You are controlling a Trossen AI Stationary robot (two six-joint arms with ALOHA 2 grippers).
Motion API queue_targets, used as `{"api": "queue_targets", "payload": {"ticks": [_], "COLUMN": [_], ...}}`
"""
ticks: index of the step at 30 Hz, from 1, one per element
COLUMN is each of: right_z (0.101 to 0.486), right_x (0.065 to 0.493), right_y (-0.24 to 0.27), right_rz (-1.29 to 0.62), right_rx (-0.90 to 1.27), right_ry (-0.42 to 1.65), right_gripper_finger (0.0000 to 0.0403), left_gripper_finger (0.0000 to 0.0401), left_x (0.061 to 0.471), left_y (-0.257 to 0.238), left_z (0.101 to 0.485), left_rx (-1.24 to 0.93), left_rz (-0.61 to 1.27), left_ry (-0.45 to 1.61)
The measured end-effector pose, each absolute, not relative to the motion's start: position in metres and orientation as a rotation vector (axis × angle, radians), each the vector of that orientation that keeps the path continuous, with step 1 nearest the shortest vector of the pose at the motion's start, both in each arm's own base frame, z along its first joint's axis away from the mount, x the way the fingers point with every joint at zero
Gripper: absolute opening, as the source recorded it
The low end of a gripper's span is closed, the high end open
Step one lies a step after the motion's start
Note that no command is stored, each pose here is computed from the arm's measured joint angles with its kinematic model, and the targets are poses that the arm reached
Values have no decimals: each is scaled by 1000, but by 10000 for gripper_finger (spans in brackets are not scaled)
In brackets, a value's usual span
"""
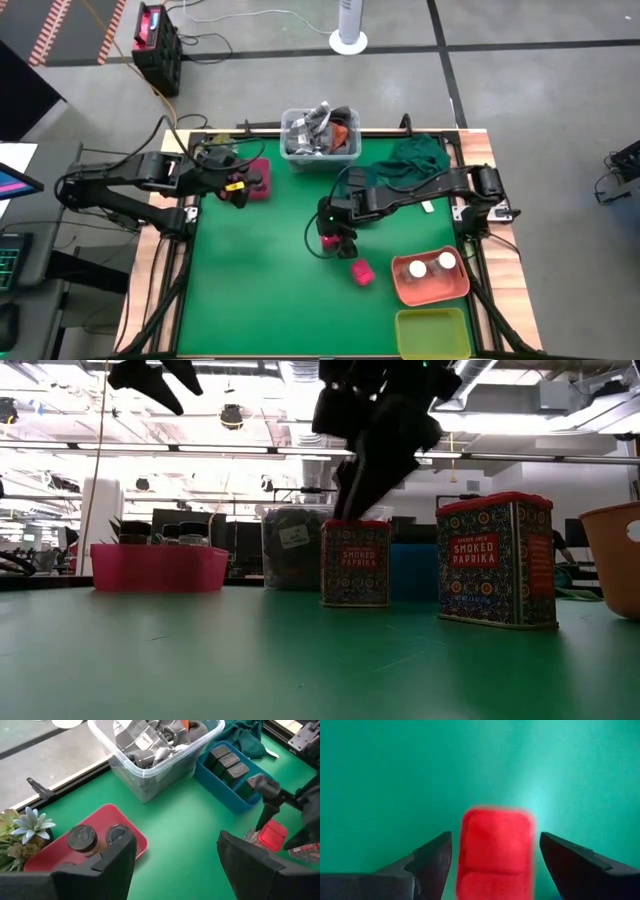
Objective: Sort spices by type
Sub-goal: Put the red seasoning can into the yellow bin
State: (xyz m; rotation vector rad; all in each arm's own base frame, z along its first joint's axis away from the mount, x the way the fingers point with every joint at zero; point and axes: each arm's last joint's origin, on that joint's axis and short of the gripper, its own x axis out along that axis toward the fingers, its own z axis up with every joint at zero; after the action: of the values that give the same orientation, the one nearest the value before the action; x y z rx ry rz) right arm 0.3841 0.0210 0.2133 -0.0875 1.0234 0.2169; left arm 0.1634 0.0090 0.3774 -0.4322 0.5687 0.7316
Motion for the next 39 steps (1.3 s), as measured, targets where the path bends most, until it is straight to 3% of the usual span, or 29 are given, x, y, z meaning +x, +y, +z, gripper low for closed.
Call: {"api": "queue_targets", "payload": {"ticks": [11, 18, 22, 32, 39], "right_z": [194, 195, 198, 271, 325], "right_x": [386, 384, 382, 372, 339], "right_y": [28, 28, 28, 31, 71], "right_rz": [233, 243, 244, 257, 290], "right_rx": [-101, -119, -116, -115, -98], "right_ry": [1099, 1109, 1138, 1324, 1300], "right_gripper_finger": [320, 246, 240, 240, 240], "left_gripper_finger": [263, 263, 263, 263, 263], "left_x": [161, 160, 160, 159, 159], "left_y": [8, 8, 8, 8, 10], "left_z": [373, 372, 372, 372, 373], "left_rx": [-427, -417, -414, -406, -385], "left_rz": [708, 710, 710, 711, 761], "left_ry": [644, 659, 660, 662, 633]}}
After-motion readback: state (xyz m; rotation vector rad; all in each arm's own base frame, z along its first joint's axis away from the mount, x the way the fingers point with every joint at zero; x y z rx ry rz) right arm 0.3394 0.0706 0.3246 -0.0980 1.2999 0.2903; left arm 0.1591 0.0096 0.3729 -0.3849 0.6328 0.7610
